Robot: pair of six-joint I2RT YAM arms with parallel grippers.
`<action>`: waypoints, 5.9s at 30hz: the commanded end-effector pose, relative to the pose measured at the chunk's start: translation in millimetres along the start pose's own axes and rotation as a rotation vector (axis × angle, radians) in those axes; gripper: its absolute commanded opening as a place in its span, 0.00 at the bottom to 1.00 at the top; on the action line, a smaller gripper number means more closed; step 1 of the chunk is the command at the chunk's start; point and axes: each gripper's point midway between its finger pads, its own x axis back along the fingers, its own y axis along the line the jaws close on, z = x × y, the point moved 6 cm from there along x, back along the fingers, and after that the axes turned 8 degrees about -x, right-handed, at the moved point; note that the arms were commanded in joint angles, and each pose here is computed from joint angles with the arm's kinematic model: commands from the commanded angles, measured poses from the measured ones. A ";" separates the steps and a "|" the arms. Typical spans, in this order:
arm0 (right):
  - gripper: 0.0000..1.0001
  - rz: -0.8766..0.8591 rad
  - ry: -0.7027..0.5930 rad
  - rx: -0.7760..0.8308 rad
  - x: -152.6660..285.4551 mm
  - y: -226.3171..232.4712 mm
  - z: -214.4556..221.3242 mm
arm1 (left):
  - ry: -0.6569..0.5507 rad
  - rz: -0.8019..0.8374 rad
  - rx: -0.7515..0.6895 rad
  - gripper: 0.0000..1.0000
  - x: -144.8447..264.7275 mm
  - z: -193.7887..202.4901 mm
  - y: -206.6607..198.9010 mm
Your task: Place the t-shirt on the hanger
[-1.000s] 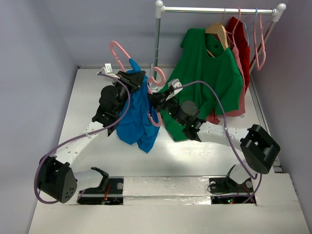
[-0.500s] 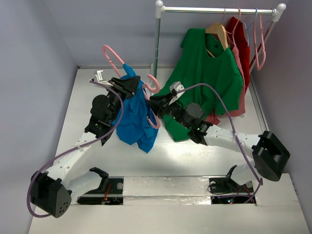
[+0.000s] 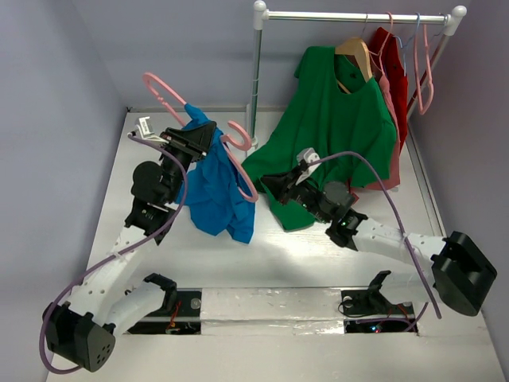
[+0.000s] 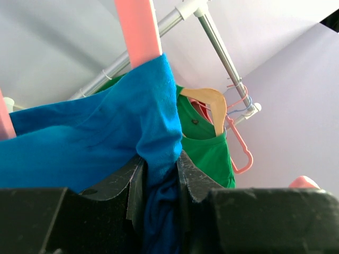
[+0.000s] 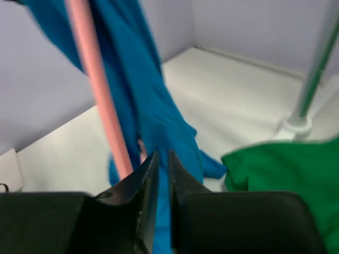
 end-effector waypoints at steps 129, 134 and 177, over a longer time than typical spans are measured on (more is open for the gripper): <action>0.39 -0.138 0.255 -0.102 -54.0 18.9 -2.9 | 0.073 0.031 0.074 0.00 39.7 46.2 45.4; 0.39 -0.190 0.282 -0.110 -47.1 6.8 -11.5 | 0.080 0.011 0.052 0.00 41.2 48.5 49.9; 0.30 0.082 0.372 0.018 -0.4 1.2 51.5 | 0.092 0.009 0.009 0.00 21.6 27.5 33.1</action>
